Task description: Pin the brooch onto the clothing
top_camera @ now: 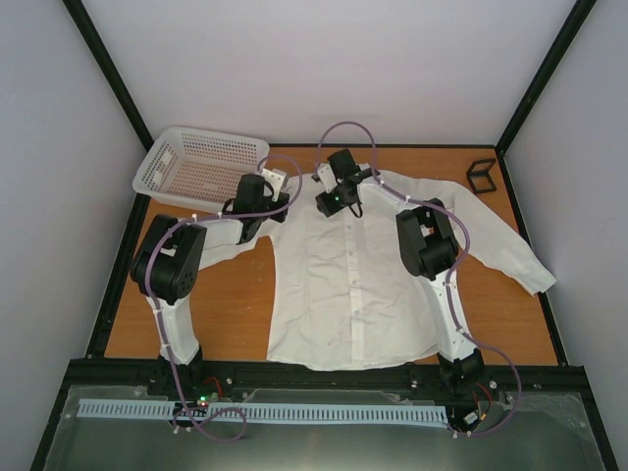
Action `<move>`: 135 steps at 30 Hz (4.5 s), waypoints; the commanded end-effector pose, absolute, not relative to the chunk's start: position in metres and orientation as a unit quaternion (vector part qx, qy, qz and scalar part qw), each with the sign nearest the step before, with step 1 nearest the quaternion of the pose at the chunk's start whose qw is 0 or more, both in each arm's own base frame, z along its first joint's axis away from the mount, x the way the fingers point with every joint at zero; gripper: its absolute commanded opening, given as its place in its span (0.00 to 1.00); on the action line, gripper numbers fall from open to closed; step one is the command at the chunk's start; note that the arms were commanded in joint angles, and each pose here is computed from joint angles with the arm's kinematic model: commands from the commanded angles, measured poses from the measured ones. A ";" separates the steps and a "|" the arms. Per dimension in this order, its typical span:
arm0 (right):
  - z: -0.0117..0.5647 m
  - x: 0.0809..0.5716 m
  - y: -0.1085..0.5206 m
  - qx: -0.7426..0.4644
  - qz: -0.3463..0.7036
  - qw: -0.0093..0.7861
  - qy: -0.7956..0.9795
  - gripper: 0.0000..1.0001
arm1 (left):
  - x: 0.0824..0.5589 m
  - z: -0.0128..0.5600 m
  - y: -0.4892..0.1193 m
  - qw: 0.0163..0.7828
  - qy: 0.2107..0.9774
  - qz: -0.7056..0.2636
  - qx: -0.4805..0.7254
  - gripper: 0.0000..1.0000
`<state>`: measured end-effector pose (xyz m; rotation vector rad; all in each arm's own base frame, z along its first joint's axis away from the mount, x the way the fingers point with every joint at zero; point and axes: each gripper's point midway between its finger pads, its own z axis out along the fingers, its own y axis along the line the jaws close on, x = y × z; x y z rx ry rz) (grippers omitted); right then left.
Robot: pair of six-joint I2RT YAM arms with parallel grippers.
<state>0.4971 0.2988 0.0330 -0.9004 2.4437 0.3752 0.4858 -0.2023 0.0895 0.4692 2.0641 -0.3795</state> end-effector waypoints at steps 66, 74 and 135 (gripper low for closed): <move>0.076 0.502 0.313 -0.264 0.344 0.194 0.880 0.09 | 0.516 0.069 -0.233 0.463 0.841 -0.183 0.211 0.01; 0.078 0.499 0.312 -0.274 0.349 0.195 0.875 0.03 | 0.519 0.066 -0.246 0.469 0.835 -0.167 0.235 0.01; 0.082 0.509 0.321 -0.252 0.400 0.200 0.858 0.03 | 0.493 0.067 -0.276 0.476 0.800 -0.107 0.350 0.01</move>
